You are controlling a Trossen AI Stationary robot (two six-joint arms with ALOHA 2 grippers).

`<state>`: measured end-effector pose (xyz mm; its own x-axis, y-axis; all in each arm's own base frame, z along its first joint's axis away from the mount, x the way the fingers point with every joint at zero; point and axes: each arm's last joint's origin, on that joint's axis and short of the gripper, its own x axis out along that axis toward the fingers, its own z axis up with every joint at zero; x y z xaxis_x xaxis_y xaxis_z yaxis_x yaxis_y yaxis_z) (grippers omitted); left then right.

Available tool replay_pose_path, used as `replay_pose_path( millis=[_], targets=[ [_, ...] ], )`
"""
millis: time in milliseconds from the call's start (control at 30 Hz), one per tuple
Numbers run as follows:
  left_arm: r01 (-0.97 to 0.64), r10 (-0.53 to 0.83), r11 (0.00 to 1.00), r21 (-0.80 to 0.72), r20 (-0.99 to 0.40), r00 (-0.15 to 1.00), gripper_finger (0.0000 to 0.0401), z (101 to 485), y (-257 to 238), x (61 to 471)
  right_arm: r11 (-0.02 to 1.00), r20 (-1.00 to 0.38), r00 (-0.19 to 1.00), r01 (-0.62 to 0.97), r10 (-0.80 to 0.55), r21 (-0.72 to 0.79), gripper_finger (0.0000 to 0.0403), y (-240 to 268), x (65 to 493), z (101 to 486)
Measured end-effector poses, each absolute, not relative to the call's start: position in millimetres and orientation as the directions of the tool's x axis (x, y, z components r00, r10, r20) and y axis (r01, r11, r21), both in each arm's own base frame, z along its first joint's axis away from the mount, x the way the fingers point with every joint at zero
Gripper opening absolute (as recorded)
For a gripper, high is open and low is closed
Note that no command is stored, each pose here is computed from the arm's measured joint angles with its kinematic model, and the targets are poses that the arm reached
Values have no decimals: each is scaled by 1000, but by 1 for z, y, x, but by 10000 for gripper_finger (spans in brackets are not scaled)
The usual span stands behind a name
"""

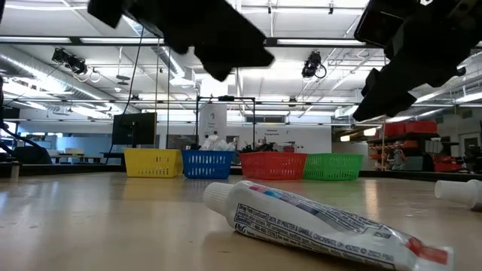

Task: Pick & Place Travel size toiletries
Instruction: Put the left toothpaste into the red bin

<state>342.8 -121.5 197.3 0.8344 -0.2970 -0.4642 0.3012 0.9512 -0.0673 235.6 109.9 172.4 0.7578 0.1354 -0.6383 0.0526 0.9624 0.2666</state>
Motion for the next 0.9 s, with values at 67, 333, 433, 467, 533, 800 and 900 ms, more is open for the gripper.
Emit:
replay_pose_path(
  millis=[67,333,433,467,533,800,900],
  targets=[
    [306,-315,947,-99,-464,828,149,186,-123,348,963,-639,758,56,130,263,183,108,236,172],
    [391,-436,899,-198,-483,759,149,129,-147,359,964,-639,760,66,119,257,183,105,238,172],
    [391,-443,895,-213,-512,736,149,117,-154,357,965,-638,761,63,120,256,183,105,238,173],
    [397,-448,893,-213,-513,732,149,116,-157,356,964,-637,762,63,120,257,183,105,238,173],
    [412,-453,889,-200,-521,724,149,114,-164,353,964,-636,762,63,120,257,183,105,238,173],
    [429,-429,892,-145,-570,701,148,109,-184,339,963,-627,769,60,124,263,183,105,239,174],
    [407,-400,905,-123,-571,717,149,108,-184,339,962,-624,771,59,125,265,183,105,239,174]
  ],
)
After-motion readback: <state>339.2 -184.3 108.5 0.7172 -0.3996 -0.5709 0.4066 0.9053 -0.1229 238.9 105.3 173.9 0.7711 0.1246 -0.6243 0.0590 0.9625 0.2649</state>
